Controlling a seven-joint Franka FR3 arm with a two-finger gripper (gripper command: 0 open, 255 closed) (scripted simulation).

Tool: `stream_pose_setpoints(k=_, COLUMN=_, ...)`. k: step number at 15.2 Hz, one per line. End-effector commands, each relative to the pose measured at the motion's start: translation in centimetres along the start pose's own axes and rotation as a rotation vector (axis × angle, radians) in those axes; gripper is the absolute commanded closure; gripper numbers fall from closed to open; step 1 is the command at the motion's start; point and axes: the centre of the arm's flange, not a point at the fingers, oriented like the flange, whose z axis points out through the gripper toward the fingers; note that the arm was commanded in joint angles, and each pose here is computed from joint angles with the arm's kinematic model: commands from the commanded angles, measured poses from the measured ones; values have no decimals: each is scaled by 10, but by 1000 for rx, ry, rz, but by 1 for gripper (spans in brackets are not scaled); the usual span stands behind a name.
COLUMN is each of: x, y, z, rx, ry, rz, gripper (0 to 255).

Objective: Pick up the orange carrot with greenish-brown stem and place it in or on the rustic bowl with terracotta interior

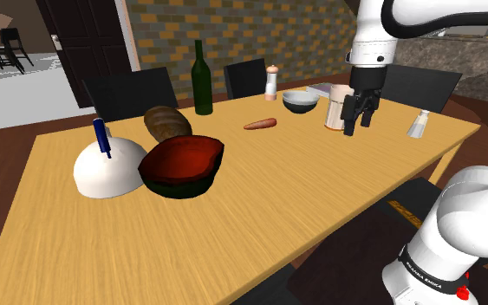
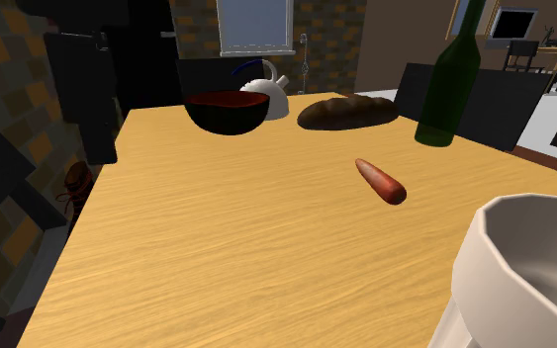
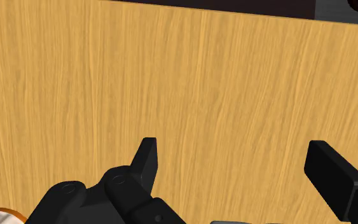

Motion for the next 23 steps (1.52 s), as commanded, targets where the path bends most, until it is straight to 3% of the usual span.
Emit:
stream_pose_setpoints(k=1, x=0, y=0, z=0, rx=0, ry=0, rz=0, gripper=0)
stream_pose_setpoints(k=12, x=123, y=58, z=20, rx=-42, ry=22, rz=-405, gripper=0)
stream_pose_setpoints(k=23, x=260, y=64, z=36, rx=-84, ry=44, rz=-810, gripper=0)
